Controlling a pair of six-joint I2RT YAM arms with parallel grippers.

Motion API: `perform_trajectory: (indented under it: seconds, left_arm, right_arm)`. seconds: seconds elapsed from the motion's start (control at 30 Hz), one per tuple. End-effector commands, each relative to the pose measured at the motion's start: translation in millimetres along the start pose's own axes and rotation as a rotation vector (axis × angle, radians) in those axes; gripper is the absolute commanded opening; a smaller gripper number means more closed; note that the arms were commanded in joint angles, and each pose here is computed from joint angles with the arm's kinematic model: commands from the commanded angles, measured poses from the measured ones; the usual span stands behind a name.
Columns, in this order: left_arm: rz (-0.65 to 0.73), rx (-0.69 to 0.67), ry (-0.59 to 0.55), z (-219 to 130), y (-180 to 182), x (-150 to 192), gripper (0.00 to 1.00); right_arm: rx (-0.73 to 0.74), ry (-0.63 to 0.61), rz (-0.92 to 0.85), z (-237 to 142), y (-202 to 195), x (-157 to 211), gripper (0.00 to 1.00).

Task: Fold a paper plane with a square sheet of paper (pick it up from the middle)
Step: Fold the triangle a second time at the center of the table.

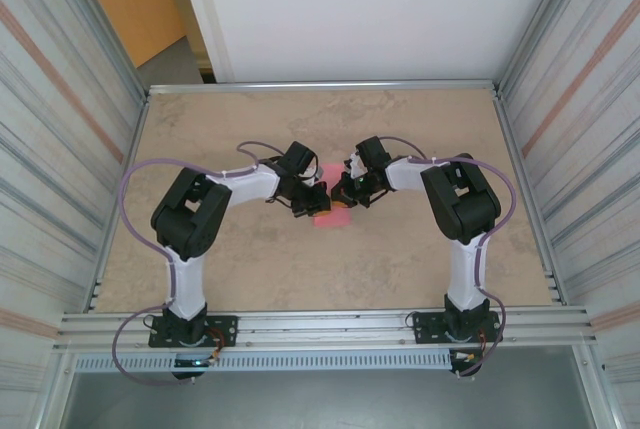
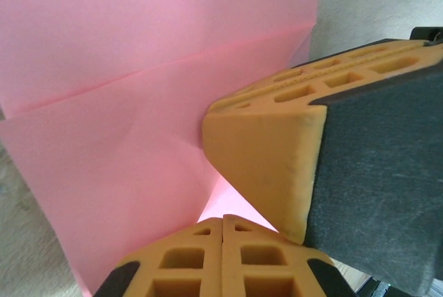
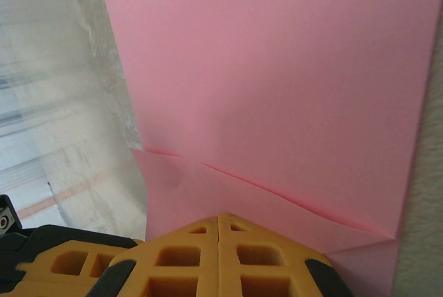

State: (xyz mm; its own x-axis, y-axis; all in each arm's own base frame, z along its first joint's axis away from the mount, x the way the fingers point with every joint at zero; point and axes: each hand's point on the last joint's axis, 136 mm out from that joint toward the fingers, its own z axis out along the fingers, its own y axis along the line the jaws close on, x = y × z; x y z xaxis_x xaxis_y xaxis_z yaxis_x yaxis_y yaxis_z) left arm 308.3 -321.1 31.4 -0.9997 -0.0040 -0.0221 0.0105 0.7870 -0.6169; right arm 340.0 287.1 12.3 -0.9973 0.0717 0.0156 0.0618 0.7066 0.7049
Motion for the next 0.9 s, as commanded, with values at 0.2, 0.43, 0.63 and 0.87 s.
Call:
perform_trajectory:
  seconds: [0.2, 0.43, 0.63, 0.87]
  left_arm:
    - [0.014, -0.02, 0.001, 9, 3, -8, 0.01]
    - [0.02, -0.046, 0.011, 10, 8, -8, 0.0]
    - [0.03, -0.074, 0.022, 10, 14, -5, 0.0]
    - [0.053, -0.111, 0.024, 5, 18, -4, 0.0]
  right_arm:
    - [0.229, 0.088, 0.179, 16, -72, 33, 0.0]
    - [0.236, 0.094, 0.184, 16, -74, 33, 0.0]
    - [0.248, 0.098, 0.188, 17, -77, 34, 0.0]
    - [0.254, 0.099, 0.187, 17, -78, 34, 0.0]
